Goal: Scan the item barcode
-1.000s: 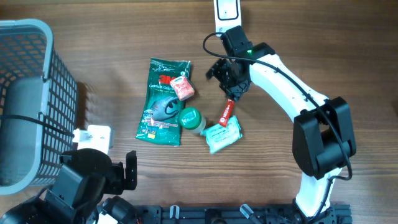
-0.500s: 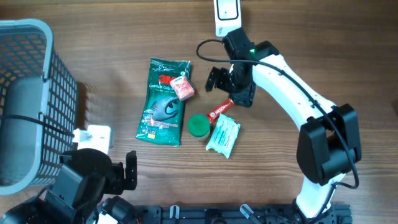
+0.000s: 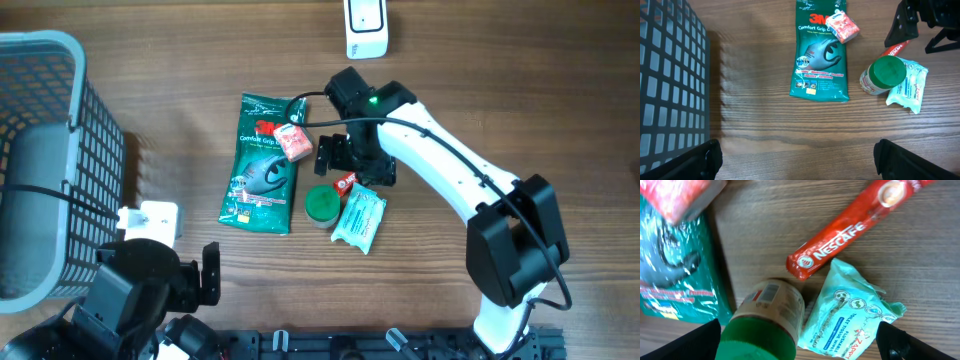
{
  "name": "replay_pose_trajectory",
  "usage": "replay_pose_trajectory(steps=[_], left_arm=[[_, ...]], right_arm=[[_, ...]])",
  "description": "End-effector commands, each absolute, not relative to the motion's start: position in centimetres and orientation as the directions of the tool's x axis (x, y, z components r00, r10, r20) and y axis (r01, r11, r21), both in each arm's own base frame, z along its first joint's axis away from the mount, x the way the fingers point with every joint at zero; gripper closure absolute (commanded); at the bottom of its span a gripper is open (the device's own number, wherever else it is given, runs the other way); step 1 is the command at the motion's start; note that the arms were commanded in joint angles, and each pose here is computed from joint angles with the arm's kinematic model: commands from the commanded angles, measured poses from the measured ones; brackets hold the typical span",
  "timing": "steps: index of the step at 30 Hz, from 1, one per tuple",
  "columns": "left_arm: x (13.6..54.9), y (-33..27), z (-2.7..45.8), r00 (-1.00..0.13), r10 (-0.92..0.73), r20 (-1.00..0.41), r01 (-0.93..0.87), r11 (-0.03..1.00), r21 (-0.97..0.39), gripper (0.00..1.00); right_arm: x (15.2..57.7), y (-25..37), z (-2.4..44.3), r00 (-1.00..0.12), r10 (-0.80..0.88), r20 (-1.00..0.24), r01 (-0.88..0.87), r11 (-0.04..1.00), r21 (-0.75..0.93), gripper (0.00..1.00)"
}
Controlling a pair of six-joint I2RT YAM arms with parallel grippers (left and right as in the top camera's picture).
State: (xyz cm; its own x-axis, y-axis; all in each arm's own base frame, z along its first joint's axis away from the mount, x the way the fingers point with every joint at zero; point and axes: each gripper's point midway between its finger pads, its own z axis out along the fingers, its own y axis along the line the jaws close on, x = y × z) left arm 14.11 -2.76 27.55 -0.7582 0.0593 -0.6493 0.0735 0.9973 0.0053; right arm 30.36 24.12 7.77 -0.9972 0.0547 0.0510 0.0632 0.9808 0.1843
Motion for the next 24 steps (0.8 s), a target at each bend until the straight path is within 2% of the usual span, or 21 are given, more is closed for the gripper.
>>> replay_pose_trajectory(steps=[1, 7, 11, 14, 18, 21, 24], left_arm=[[14.1, -2.5, 27.8, -0.751, 0.04, -0.659, 0.055, 0.998, -0.002, 0.0], [14.1, -2.5, 27.8, -0.751, 0.04, -0.659, 0.055, 0.998, -0.002, 0.0], [14.1, -2.5, 27.8, -0.751, 0.04, -0.659, 0.055, 0.998, -0.002, 0.0], [14.1, -2.5, 27.8, -0.751, 0.04, -0.659, 0.055, 0.998, -0.002, 0.0], [14.1, -2.5, 27.8, -0.751, 0.04, -0.659, 0.055, 0.998, -0.002, 0.0], [14.1, -2.5, 27.8, -0.751, 0.04, -0.659, 0.055, 0.998, -0.002, 0.0], [14.1, -2.5, 27.8, -0.751, 0.04, -0.659, 0.055, 0.998, -0.002, 0.0]], right_arm=[[29.6, 25.8, 9.3, -0.989, -0.14, -0.039, -0.145, 0.974, 0.174, 0.0], [28.8, 27.2, 8.9, -0.982, -0.148, -0.117, -0.157, 0.985, 0.071, 0.0], [28.0, 27.4, 8.0, -0.975, -0.195, -0.106, -0.202, 0.977, 0.061, 0.01], [27.6, 27.4, 7.7, -0.937, -0.333, -0.102, -0.34, 0.939, 0.051, 0.2], [27.1, 26.8, 7.6, -0.863, -0.499, -0.081, -0.502, 0.865, 0.024, 0.26], [26.8, 26.3, 8.0, -0.77, -0.636, -0.056, -0.637, 0.771, 0.0, 0.22], [27.3, 26.6, 10.0, -0.728, -0.682, -0.073, -0.683, 0.73, -0.01, 0.14]])
